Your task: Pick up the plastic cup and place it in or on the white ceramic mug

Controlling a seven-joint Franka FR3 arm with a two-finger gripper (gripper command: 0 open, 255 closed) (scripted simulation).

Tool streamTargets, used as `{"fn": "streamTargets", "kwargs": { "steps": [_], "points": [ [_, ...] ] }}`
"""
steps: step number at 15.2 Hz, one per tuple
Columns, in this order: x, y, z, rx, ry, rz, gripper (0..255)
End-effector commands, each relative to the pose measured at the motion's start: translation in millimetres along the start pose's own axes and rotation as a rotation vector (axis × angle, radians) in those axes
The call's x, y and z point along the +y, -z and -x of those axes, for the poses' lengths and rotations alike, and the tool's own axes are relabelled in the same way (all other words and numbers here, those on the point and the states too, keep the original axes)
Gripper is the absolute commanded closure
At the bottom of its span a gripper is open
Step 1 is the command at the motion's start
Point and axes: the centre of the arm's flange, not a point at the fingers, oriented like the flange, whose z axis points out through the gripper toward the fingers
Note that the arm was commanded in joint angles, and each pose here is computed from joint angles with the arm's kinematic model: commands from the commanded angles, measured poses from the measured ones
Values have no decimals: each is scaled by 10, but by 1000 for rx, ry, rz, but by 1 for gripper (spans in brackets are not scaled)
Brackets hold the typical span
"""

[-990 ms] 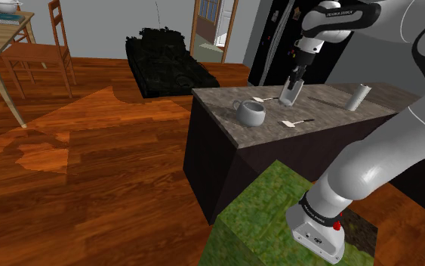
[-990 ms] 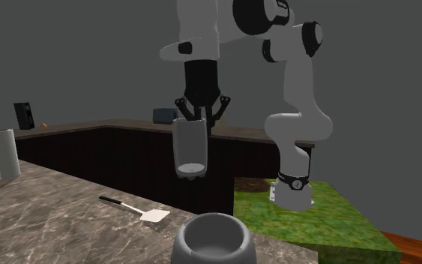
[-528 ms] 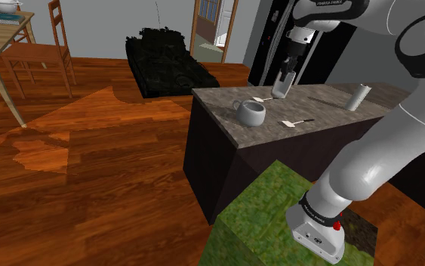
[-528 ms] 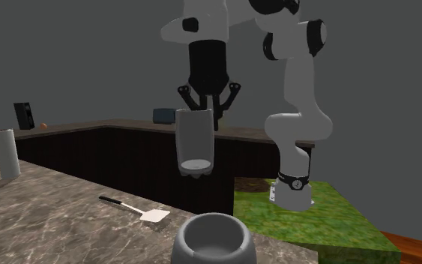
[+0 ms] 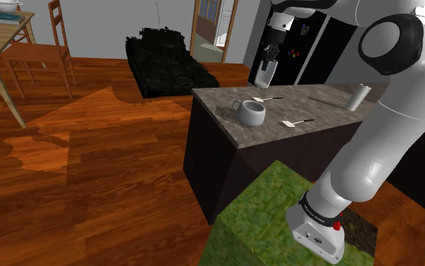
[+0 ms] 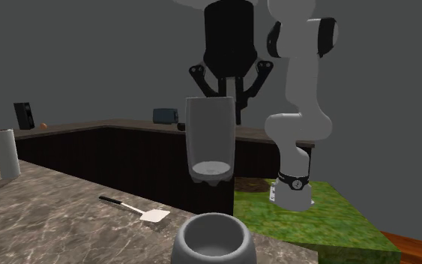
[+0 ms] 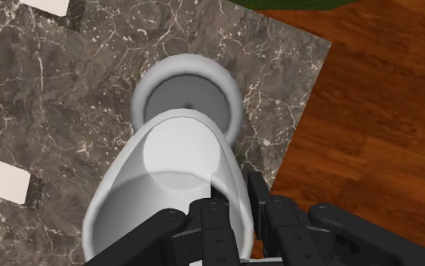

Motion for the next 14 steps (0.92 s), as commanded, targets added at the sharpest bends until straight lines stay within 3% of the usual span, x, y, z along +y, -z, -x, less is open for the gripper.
{"fn": "streamTargets", "kwargs": {
  "steps": [1,14],
  "points": [
    [-66,-8,-185,1,0,-1,255],
    [-35,-693,-204,1,0,-1,255]
  ]
}}
